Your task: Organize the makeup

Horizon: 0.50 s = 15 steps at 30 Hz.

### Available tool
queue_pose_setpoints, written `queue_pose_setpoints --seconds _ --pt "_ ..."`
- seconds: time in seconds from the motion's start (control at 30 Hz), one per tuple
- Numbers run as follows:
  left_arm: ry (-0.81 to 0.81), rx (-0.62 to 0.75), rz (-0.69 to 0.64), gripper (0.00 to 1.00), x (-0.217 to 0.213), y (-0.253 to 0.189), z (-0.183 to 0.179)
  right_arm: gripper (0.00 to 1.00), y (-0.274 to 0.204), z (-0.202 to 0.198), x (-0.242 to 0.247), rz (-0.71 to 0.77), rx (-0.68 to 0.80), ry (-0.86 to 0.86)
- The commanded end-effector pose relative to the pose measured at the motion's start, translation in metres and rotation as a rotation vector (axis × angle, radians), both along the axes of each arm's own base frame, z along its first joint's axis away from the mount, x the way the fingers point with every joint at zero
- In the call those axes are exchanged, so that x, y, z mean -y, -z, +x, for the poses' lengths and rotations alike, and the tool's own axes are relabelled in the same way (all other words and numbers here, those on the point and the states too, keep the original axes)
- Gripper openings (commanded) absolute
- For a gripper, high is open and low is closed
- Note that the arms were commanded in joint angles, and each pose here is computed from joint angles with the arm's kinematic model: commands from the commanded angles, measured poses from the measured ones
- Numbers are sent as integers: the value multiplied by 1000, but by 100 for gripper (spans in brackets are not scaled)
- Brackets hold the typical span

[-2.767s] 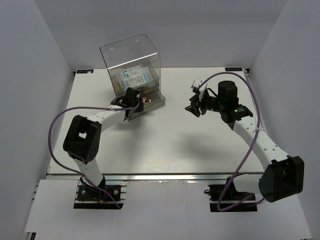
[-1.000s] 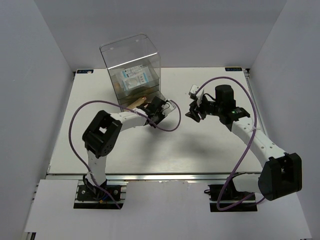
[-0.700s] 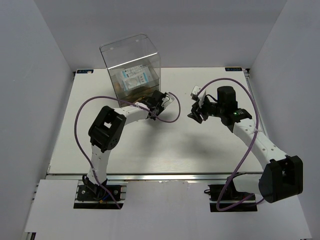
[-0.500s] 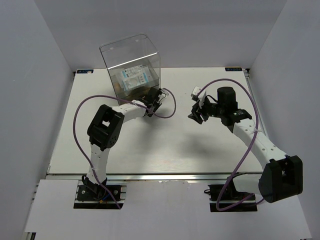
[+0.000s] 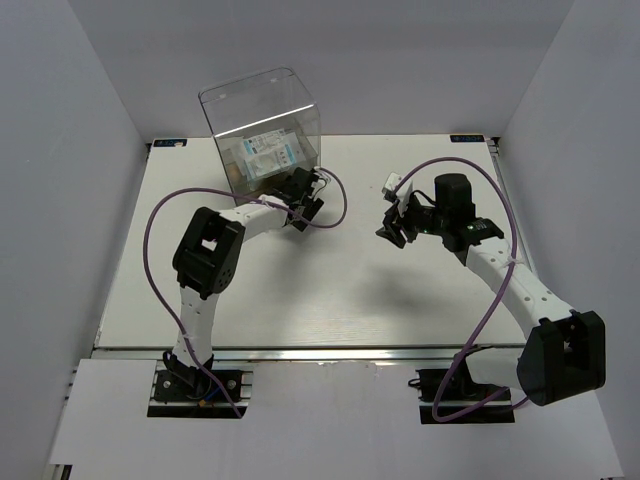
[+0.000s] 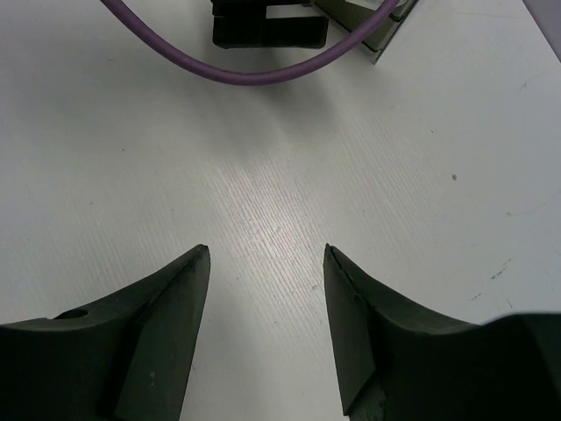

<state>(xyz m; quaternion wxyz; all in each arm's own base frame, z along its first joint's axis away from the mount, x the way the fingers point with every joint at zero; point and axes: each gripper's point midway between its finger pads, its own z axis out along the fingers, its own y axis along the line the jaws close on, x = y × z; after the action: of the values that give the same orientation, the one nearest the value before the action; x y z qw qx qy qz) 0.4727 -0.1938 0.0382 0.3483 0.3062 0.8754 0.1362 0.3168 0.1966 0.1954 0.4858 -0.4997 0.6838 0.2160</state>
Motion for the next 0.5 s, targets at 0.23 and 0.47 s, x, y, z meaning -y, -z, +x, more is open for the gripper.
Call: queue_pose_setpoints --seconds 0.23,0.47 --pt "82 -74 -229 1 34 -22 -58 69 2 3 5 -6 -9 30" --pt "76 74 -660 31 56 -112 -101 89 -23 37 12 134 -195 344"
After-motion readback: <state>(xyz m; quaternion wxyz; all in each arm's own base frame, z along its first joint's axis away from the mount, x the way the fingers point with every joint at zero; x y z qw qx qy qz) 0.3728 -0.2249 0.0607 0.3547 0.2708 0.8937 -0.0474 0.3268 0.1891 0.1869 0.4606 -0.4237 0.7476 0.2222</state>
